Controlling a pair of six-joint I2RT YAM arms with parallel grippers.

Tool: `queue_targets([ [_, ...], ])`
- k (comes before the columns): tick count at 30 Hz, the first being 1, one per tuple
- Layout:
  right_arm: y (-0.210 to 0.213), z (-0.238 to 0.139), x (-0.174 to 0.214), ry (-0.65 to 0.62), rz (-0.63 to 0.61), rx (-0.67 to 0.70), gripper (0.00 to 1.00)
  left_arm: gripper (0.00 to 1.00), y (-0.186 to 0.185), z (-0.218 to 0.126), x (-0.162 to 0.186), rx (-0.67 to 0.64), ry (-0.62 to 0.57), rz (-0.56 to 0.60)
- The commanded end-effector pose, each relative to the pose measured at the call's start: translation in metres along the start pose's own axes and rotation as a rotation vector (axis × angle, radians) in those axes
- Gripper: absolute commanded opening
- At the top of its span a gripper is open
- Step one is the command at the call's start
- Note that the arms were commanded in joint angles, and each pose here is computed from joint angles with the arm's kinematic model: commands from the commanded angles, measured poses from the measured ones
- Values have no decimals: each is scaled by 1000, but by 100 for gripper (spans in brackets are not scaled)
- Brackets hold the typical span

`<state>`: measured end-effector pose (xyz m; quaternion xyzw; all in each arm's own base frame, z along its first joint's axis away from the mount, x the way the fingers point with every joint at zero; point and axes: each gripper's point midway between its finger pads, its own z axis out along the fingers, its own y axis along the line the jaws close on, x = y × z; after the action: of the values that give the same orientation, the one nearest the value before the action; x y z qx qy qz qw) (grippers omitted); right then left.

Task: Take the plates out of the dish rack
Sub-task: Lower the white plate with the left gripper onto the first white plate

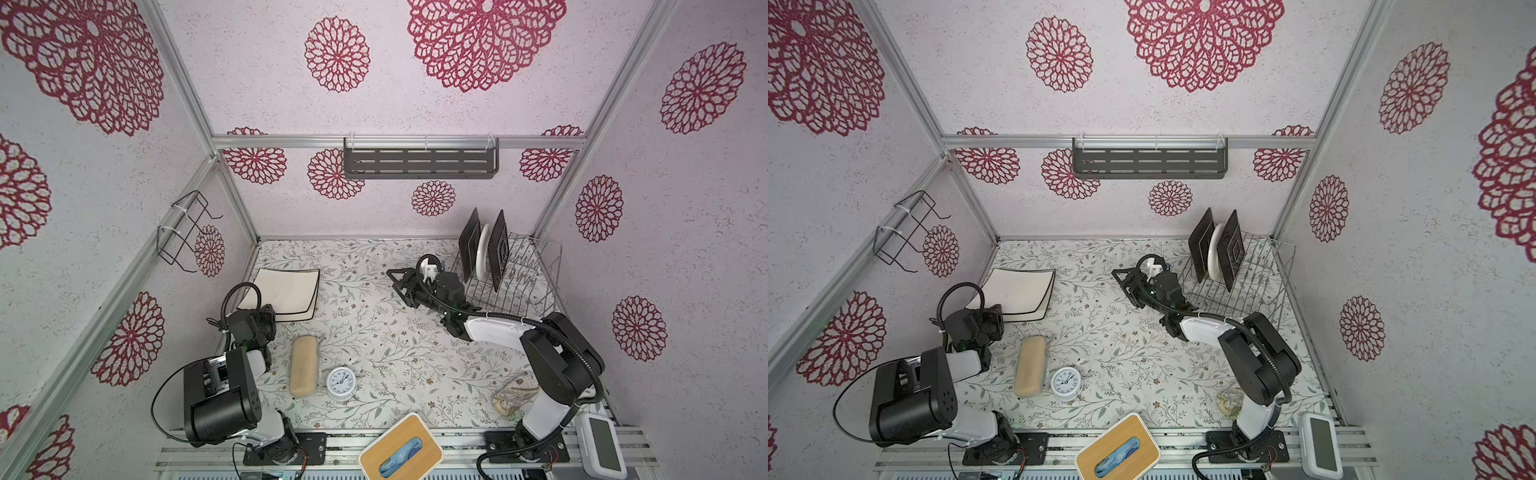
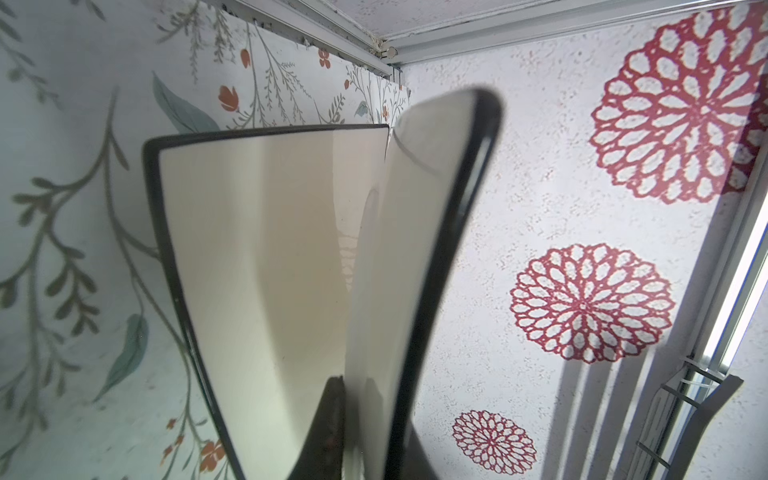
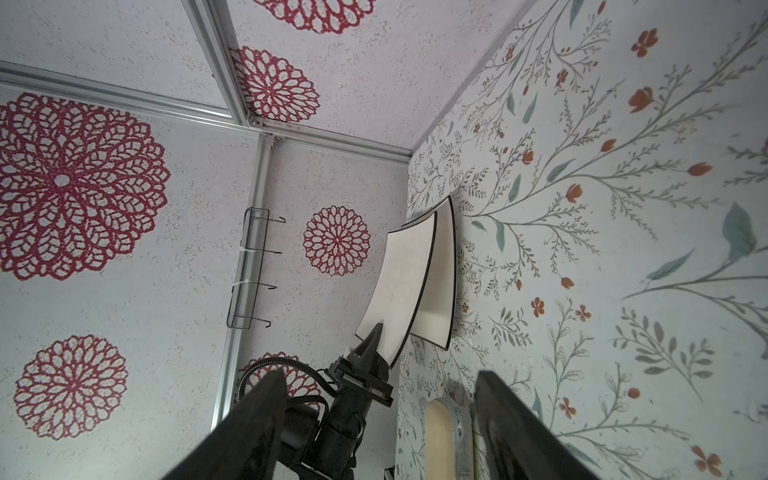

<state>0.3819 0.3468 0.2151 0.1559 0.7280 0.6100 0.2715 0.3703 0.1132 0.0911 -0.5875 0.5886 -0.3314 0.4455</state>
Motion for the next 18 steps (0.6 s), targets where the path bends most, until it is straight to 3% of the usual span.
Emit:
queue_targets([
  [1, 25, 4, -2, 10, -10, -72, 74, 0, -81, -6, -19, 275, -56, 74],
  [18, 22, 11, -1, 22, -1, -72, 74, 0, -74, 2, -21, 252, -68, 86],
])
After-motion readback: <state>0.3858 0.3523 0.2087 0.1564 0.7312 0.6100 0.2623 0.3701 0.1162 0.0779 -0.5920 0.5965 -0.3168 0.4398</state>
